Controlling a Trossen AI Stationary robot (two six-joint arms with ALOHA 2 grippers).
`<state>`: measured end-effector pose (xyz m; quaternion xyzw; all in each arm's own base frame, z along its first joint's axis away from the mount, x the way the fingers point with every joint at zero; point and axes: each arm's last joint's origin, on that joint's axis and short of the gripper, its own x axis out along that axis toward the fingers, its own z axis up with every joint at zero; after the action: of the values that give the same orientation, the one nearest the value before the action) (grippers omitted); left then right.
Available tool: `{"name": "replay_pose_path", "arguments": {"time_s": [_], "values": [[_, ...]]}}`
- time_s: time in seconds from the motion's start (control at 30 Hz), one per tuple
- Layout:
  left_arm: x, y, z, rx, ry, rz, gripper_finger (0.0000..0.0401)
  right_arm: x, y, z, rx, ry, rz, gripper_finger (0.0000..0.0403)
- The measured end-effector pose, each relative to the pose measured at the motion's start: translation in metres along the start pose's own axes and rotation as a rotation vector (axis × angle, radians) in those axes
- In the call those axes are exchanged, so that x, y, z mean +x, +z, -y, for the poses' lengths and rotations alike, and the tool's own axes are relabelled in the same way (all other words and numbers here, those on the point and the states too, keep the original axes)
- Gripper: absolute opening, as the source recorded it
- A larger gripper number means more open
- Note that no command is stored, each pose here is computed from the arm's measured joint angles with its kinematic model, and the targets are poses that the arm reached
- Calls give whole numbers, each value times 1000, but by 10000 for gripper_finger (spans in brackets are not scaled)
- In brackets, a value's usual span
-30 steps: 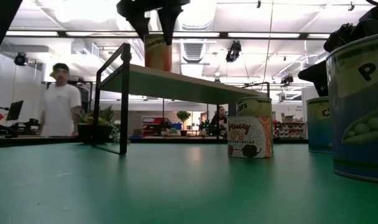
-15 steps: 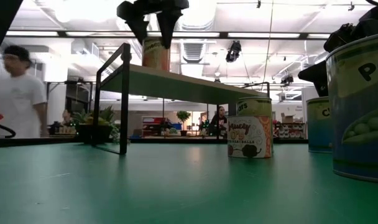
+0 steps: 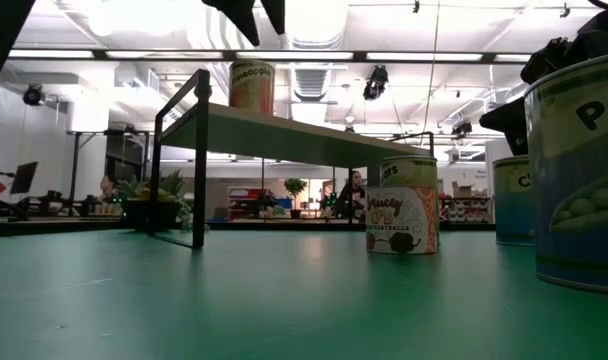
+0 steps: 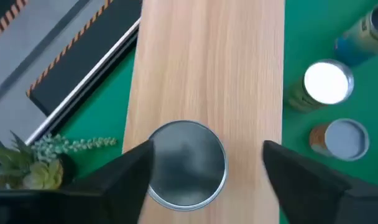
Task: Pick and place cans onto a shelf
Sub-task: Put the orange and yellow can on the shelf
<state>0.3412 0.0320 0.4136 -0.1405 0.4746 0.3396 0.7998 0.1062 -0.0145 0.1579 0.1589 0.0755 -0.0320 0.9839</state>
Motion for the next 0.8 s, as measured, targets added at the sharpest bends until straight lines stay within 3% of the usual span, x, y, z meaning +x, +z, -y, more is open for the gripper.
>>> {"name": "replay_pose_path", "arguments": {"time_s": [0.27, 0.33, 0.53, 0.8], "values": [[17, -7, 4, 123, 36, -62, 47, 0, 0, 0, 0, 0, 0, 13], [21, -9, 5, 132, 45, -75, 13, 0, 0, 0, 0, 0, 0, 13], [35, -15, 8, 137, 83, -119, 33, 0, 0, 0, 0, 0, 0, 13], [48, -21, 8, 66, 178, -111, 4, 0, 0, 0, 0, 0, 0, 13]]}}
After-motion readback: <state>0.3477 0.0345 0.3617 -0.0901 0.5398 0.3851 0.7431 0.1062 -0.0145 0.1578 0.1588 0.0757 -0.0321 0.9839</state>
